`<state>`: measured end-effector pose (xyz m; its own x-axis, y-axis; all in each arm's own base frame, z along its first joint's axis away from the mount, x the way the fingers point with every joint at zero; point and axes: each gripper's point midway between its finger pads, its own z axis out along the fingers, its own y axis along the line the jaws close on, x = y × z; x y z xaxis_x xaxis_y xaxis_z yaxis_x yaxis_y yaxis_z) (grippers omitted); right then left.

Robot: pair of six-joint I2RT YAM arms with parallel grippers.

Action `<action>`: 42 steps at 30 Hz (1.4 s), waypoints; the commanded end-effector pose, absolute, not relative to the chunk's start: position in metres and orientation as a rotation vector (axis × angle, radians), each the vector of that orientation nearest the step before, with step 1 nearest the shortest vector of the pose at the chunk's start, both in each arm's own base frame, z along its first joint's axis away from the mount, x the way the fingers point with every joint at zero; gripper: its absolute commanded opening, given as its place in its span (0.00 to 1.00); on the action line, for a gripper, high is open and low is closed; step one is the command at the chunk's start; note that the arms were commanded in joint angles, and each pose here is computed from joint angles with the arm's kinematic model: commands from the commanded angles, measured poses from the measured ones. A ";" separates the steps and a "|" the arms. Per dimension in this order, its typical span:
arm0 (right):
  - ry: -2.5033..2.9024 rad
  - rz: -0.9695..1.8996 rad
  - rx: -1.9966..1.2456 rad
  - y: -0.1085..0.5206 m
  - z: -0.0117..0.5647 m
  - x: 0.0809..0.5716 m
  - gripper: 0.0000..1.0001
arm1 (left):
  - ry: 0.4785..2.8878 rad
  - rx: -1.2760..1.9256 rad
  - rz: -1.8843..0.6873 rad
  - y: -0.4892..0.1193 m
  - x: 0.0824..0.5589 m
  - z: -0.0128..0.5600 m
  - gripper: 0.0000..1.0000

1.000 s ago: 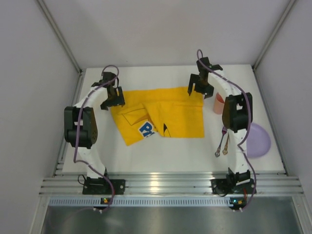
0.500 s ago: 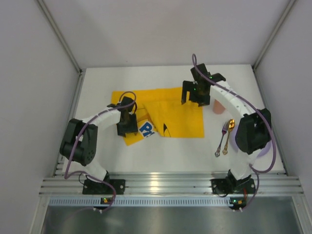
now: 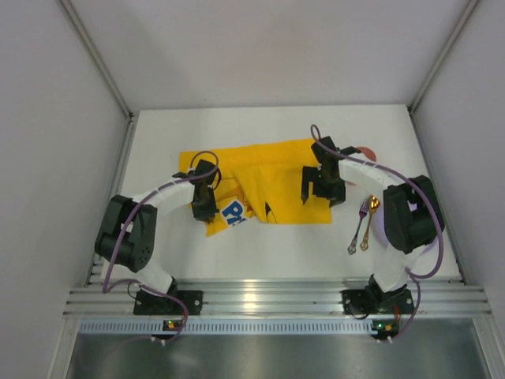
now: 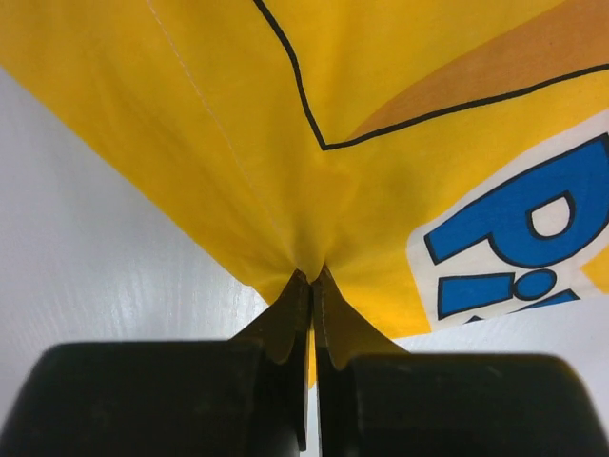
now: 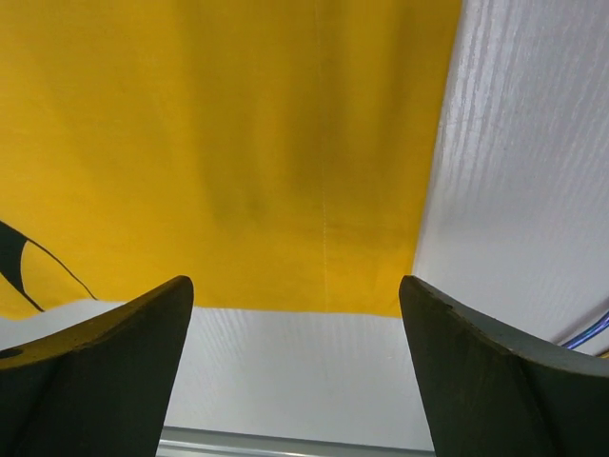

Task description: Set the dinner table for one person

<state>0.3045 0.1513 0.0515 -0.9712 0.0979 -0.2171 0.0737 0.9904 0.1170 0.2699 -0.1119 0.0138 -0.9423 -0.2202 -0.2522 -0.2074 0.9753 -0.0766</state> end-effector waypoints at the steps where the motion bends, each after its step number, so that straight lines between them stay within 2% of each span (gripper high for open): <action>1: 2.819 0.248 0.121 0.161 0.061 0.321 0.90 | 2.971 -0.307 0.010 -0.107 0.248 -0.021 0.00; 6: 2.848 0.239 0.124 0.162 0.046 0.319 0.89 | 2.976 -0.271 0.120 -0.093 0.245 -0.007 0.00; 12: 2.835 0.212 0.161 0.148 0.056 0.311 0.89 | 3.024 -0.287 0.445 -0.056 0.219 0.018 0.00; 21: 2.797 0.212 0.201 0.123 0.088 0.284 0.89 | 2.897 -0.314 0.632 -0.023 0.236 0.079 0.00; 22: 2.790 0.218 0.204 0.122 0.091 0.283 0.89 | 2.901 -0.318 0.644 -0.021 0.235 0.084 0.05; 23: 2.785 0.240 0.207 0.124 0.094 0.282 0.89 | 2.877 -0.336 0.611 -0.022 0.240 0.093 0.42; 25: 2.758 0.288 0.204 0.129 0.102 0.282 0.88 | 2.872 -0.344 0.550 -0.028 0.243 0.100 0.94; 26: 2.725 0.355 0.191 0.136 0.108 0.285 0.88 | 2.844 -0.354 0.506 -0.031 0.248 0.108 0.99; 30: 2.639 0.528 0.143 0.159 0.120 0.298 0.86 | 2.814 -0.372 0.415 -0.041 0.260 0.119 0.98; 32: 2.580 0.642 0.094 0.177 0.128 0.309 0.80 | 2.800 -0.358 0.367 -0.048 0.268 0.121 0.98; 33: 2.573 0.675 0.075 0.183 0.125 0.312 0.65 | 2.772 -0.349 0.339 -0.051 0.278 0.122 0.98; 35: 2.545 0.774 0.028 0.201 0.122 0.323 0.25 | 2.755 -0.315 0.275 -0.060 0.292 0.120 0.99; 36: 2.550 0.801 0.027 0.206 0.117 0.326 0.00 | 2.732 -0.300 0.242 -0.065 0.304 0.120 0.98; 42: 2.591 1.014 0.045 0.241 0.087 0.343 0.00 | 2.697 -0.249 0.055 -0.104 0.374 0.111 0.99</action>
<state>0.3206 0.2102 0.0737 -0.9441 0.1503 -0.2933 -0.0381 0.8342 0.5501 0.3248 -0.0773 0.1094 -0.9197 -0.1797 -0.3491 -0.2320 0.9661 0.1137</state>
